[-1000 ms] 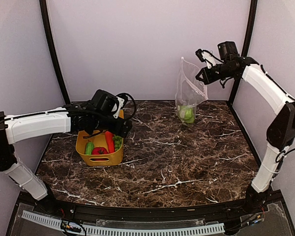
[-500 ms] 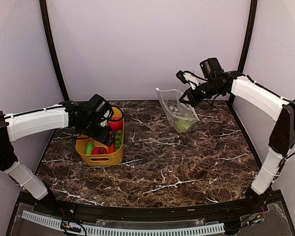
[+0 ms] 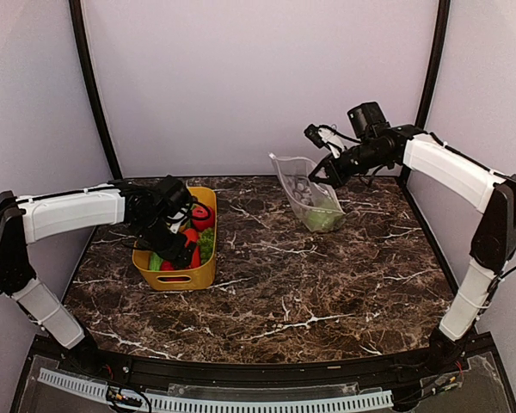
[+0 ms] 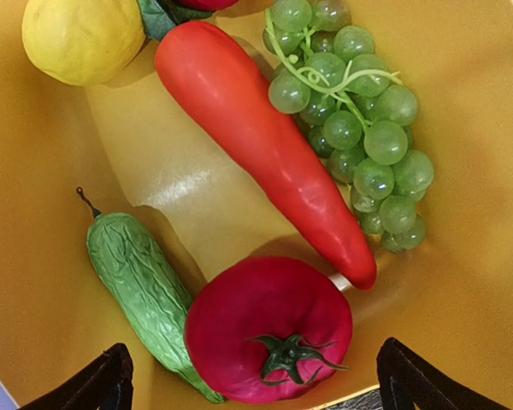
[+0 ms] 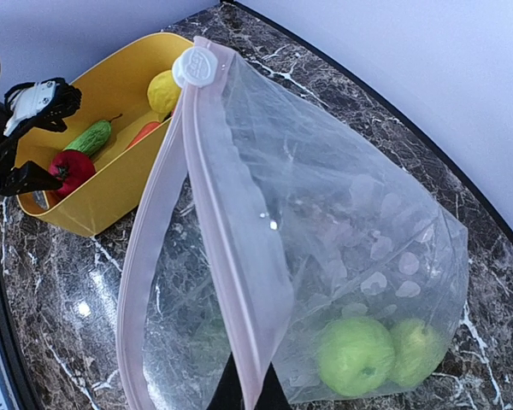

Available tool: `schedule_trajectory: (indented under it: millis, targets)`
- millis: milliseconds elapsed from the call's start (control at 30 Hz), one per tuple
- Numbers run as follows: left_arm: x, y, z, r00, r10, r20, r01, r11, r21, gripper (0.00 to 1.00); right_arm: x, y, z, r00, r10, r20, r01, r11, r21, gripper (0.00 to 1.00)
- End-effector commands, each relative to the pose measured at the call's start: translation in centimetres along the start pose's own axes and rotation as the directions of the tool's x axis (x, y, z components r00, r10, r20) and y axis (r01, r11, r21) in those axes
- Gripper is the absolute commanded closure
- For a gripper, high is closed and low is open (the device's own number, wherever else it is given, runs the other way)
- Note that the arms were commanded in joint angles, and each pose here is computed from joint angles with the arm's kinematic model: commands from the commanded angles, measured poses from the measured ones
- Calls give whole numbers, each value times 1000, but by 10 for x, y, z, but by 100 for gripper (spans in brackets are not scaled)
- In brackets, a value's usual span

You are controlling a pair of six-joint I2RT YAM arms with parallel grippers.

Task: Place the food in the zip-top bag and seal the zipper
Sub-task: Adjust the zipper food storage bag at the corner of the board, then pick up the fake fruit from the bin.

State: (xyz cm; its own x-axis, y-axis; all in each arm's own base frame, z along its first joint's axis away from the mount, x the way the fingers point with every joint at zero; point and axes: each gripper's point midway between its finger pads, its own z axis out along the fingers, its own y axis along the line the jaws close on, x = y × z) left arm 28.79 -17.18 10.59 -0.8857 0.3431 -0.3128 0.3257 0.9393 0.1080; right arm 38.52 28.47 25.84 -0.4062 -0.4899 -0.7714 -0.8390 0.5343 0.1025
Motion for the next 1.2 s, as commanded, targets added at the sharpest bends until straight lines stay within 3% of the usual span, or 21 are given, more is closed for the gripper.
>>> schedule_trajectory:
  millis: [0,667,900,1167]
  targets:
    - [19,2,11,997,0,-73,1,1000,5,1,-1,11,4,999,-33,13,33,999,-32,100]
    - [38,-4,40,982,0,-190,5,1000,24,2,15,14,14,999,-45,-22,44,998,-54,100]
    - [36,-6,39,980,-4,-201,11,999,34,16,15,14,12,999,-49,-21,48,998,-47,100]
    - [24,-4,24,984,2,-177,3,1000,28,24,15,14,11,998,-52,-19,51,998,-42,100]
